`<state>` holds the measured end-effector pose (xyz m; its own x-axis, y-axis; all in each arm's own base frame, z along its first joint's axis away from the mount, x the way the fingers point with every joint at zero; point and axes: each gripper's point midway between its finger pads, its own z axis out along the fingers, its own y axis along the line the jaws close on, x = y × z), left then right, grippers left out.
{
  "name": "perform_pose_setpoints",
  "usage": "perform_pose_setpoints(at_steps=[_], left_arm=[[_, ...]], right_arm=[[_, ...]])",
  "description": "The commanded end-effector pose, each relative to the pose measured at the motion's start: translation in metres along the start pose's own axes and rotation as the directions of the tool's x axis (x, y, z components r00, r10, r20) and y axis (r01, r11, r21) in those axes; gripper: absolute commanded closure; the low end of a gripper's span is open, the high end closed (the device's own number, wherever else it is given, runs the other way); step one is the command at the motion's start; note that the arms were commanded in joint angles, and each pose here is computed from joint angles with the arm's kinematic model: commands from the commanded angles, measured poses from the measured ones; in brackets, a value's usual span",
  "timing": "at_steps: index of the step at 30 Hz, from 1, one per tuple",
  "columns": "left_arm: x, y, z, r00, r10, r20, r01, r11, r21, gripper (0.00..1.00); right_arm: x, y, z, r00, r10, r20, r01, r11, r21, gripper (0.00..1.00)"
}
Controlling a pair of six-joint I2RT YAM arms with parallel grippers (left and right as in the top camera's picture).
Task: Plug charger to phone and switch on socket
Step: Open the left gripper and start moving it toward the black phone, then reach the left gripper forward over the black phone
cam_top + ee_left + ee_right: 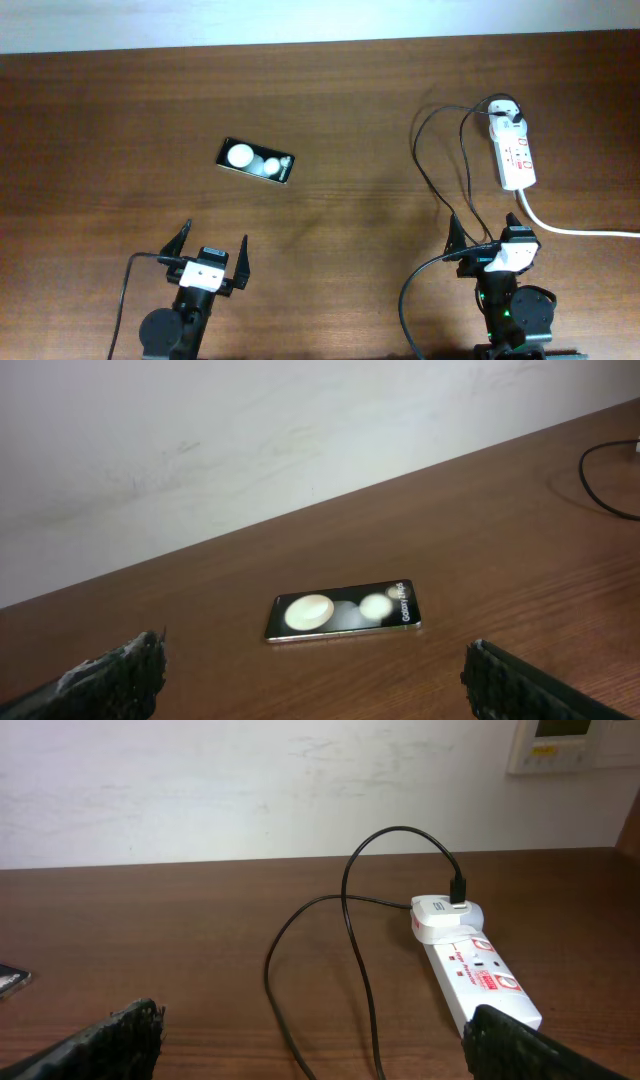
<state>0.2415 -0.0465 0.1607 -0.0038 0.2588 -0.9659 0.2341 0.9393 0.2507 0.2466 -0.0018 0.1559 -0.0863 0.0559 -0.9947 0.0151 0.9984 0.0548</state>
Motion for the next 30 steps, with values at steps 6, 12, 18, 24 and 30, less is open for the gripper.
perform_pose_setpoints(at_steps=[6,12,18,24,30], left_arm=[[-0.001,-0.003,0.0,0.98,-0.197,0.004,0.197,0.98,0.016,0.01],[-0.009,-0.012,-0.002,0.961,-0.276,0.012,0.274,0.958,0.081,0.01],[-0.026,-0.013,-0.013,0.959,-0.28,-0.035,0.282,0.954,0.102,0.01],[-0.03,-0.011,-0.015,0.955,-0.285,-0.081,0.292,0.952,0.093,0.01],[-0.043,-0.007,-0.01,0.949,-0.288,-0.124,0.3,0.95,0.091,0.01]], right_arm=[[0.005,-0.002,0.001,1.0,0.004,-0.014,-0.004,1.0,0.009,0.01],[0.005,-0.002,0.001,1.0,0.004,-0.014,-0.004,1.0,0.009,0.01],[0.005,-0.002,0.001,1.0,0.004,-0.014,-0.004,1.0,0.009,0.01],[0.005,-0.002,0.001,1.0,0.004,-0.014,-0.004,1.0,0.009,0.01],[0.005,-0.002,0.001,1.0,0.004,-0.014,-0.004,1.0,0.009,0.01]])
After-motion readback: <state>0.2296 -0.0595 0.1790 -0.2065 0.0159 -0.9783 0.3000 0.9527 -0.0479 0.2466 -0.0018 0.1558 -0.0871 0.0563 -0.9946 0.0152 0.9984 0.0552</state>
